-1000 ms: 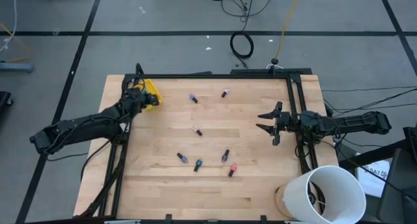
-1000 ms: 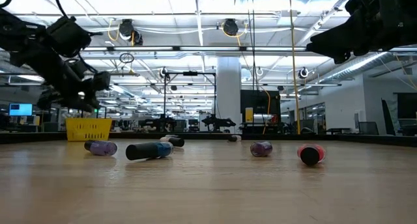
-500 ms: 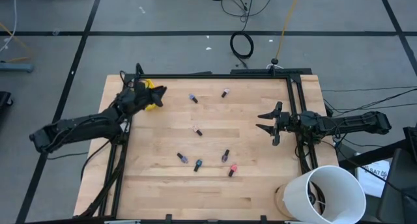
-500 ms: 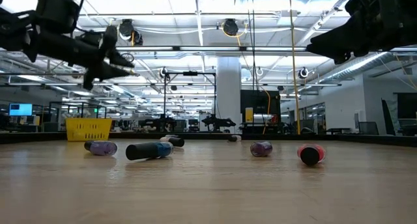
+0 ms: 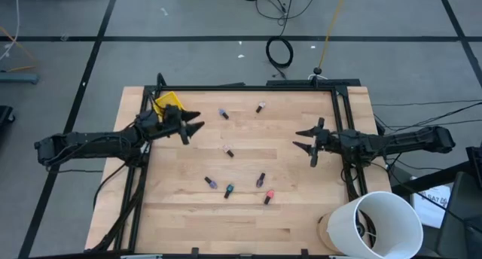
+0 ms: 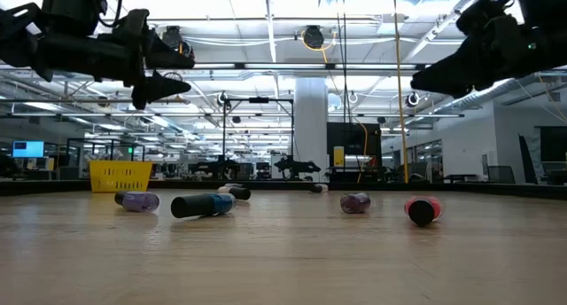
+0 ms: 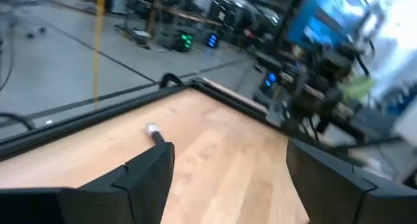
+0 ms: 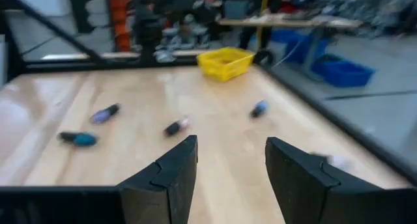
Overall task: Pick & Place Nail Polish
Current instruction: Put the dark purple nail polish into the yellow bin
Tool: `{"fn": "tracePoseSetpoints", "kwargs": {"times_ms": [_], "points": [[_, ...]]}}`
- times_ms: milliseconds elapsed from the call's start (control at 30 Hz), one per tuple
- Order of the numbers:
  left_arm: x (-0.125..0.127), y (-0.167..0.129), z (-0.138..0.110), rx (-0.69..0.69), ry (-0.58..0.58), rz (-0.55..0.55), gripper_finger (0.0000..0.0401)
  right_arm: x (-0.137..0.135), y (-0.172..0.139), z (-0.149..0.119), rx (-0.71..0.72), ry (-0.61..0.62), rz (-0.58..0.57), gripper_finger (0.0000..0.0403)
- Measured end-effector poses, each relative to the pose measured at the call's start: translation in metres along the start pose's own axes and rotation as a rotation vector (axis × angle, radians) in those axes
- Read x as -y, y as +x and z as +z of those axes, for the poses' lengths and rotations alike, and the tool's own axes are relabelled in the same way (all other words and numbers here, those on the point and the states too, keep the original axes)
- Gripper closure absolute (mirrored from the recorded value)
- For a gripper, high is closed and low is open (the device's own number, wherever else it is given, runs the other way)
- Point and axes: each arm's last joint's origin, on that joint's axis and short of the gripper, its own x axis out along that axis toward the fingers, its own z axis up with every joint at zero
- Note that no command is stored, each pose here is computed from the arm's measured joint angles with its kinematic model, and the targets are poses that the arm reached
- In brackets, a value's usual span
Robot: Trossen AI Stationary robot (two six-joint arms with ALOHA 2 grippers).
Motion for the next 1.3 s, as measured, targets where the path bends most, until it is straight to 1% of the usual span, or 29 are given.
{"fn": "tracePoseSetpoints", "kwargs": {"times_ms": [100,200,267,367,533,667,800,967,1133,1200,1300], "points": [[0.007,0.003,-0.006,-0.039,0.091,-0.04,0.0114,-0.006,0.011,-0.005,-0.04,-0.004,0.08,0.0234],[0.01,0.005,-0.01,-0.05,0.125,-0.065,0.0122,-0.013,0.025,-0.01,-0.054,-0.009,0.17,0.0234],[0.011,0.007,-0.01,-0.047,0.126,-0.074,0.0126,-0.019,0.035,-0.013,-0.089,-0.004,0.198,0.0234],[0.011,0.009,-0.011,-0.039,0.126,-0.075,0.0126,-0.026,0.054,-0.018,-0.194,-0.02,0.239,0.0234],[0.011,0.011,-0.011,-0.03,0.125,-0.076,0.0124,-0.041,0.092,-0.021,-0.31,-0.067,0.35,0.0234],[0.01,0.012,-0.013,-0.044,0.1,-0.072,0.0127,-0.053,0.121,-0.024,-0.374,-0.095,0.469,0.0234],[0.01,0.012,-0.014,-0.049,0.07,-0.07,0.0125,-0.064,0.142,-0.026,-0.407,-0.097,0.59,0.0234],[0.011,0.012,-0.013,-0.048,0.07,-0.073,0.013,-0.075,0.158,-0.036,-0.473,-0.17,0.628,0.0218],[0.01,0.012,-0.014,-0.05,0.07,-0.071,0.0126,-0.077,0.163,-0.05,-0.537,-0.242,0.646,0.0197],[0.01,0.012,-0.014,-0.05,0.07,-0.072,0.0126,-0.076,0.163,-0.054,-0.547,-0.264,0.64,0.0194],[0.011,0.012,-0.014,-0.049,0.069,-0.073,0.0129,-0.075,0.164,-0.058,-0.559,-0.318,0.582,0.0193]]}}
